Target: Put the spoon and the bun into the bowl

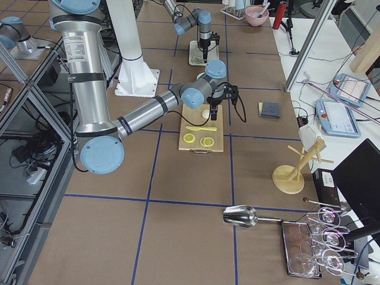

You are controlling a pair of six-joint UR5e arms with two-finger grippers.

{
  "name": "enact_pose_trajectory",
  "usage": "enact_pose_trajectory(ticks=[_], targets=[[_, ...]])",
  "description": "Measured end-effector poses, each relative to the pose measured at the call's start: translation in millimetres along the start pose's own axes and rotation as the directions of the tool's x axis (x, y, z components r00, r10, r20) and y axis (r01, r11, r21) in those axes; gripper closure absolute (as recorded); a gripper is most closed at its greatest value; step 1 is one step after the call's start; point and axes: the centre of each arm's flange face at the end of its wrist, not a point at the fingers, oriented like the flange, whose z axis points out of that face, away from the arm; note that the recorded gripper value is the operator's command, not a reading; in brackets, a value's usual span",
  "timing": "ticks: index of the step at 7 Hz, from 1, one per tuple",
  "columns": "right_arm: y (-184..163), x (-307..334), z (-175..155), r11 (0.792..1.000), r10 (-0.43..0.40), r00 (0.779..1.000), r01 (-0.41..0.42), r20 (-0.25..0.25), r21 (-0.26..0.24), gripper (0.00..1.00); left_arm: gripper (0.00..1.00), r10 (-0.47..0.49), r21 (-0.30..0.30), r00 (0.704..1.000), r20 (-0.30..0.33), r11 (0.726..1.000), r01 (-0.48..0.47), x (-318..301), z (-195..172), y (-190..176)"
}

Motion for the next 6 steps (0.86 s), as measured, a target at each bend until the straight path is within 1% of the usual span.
enact_pose_trajectory(ticks=[3, 4, 6], targets=[[1, -3, 0, 1.0, -0.003, 1.0, 0.003, 0.001, 0.001, 0.0, 1.0, -0.003, 0.002, 1.0, -0.002, 1.0, 0.003, 1, -4, 0], [1, -5, 1, 1.0, -0.006, 1.0, 0.006, 0.003, 0.001, 0.0, 1.0, -0.002, 0.009, 1.0, -0.009, 1.0, 0.002, 3, -16, 0], [6, -22, 14, 1.0, -0.008, 1.0, 0.008, -0.012, 0.005, 0.0, 1.0, -0.014, 0.006, 1.0, 0.019, 1.0, 0.014, 9, -54, 0]])
